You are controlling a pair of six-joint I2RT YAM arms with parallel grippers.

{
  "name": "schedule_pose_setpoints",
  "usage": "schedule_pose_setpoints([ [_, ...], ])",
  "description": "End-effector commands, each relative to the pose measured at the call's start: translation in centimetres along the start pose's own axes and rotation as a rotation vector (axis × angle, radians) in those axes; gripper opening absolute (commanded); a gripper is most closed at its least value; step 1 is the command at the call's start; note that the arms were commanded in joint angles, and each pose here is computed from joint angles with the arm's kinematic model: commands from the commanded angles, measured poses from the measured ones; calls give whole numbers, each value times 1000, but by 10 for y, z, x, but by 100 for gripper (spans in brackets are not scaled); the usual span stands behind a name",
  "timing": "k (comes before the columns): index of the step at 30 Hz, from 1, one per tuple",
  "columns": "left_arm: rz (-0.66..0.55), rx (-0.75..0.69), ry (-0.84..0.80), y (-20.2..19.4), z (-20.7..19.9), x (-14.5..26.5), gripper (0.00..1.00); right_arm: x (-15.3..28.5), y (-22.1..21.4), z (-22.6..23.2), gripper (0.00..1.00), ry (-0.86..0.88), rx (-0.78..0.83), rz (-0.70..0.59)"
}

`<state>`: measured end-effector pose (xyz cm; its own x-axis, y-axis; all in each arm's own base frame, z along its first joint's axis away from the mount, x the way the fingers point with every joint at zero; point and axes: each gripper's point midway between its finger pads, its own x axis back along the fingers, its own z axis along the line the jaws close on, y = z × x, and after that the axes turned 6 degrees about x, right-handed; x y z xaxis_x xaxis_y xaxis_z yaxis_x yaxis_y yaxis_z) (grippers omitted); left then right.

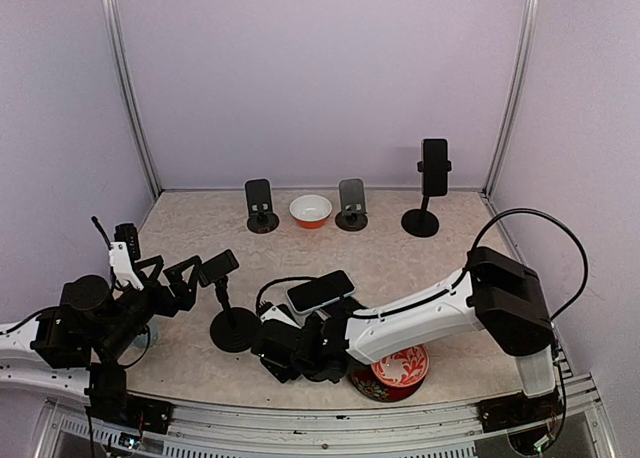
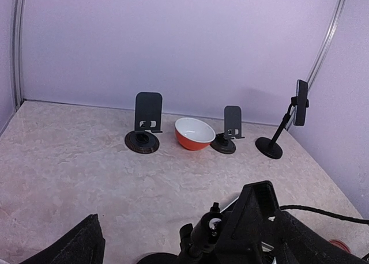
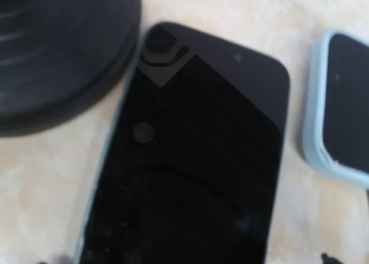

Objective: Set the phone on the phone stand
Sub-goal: Adjust the phone at the center of the board.

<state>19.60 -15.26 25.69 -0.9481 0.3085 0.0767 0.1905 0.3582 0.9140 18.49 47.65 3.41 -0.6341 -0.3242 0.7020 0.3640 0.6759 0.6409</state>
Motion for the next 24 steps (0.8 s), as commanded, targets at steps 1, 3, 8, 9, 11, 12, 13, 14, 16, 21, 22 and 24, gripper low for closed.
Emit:
schedule_pose_setpoints([
  [1,-51,45,-3,16,6,6,99,5,-25,-6,100,42,-51,57],
  [3,-54,45,0,18,8,7,99,4,-27,-5,100,88,-76,50],
  [8,-64,57,-6,21,9,10,99,0,-34,-5,100,198,-144,49],
  [9,-65,56,-6,21,9,10,99,-1,-34,-5,100,213,-151,50],
  [11,-67,57,-6,22,10,10,99,-3,-35,-5,100,233,-153,56],
  [12,-67,58,-6,23,10,10,99,-4,-35,-4,100,241,-150,60],
  [13,-68,60,-7,24,10,11,99,-6,-36,-3,100,247,-146,66],
  [14,-69,60,-8,24,9,11,99,-8,-38,-2,100,253,-144,76],
  [16,-72,63,-9,26,9,11,99,-12,-41,1,100,266,-145,91],
  [21,-76,66,-12,29,8,12,99,-20,-51,9,96,304,-153,129],
  [22,-77,68,-13,30,8,12,99,-21,-52,10,94,305,-152,133],
  [24,-79,70,-13,31,9,13,99,-23,-55,9,90,291,-147,150],
])
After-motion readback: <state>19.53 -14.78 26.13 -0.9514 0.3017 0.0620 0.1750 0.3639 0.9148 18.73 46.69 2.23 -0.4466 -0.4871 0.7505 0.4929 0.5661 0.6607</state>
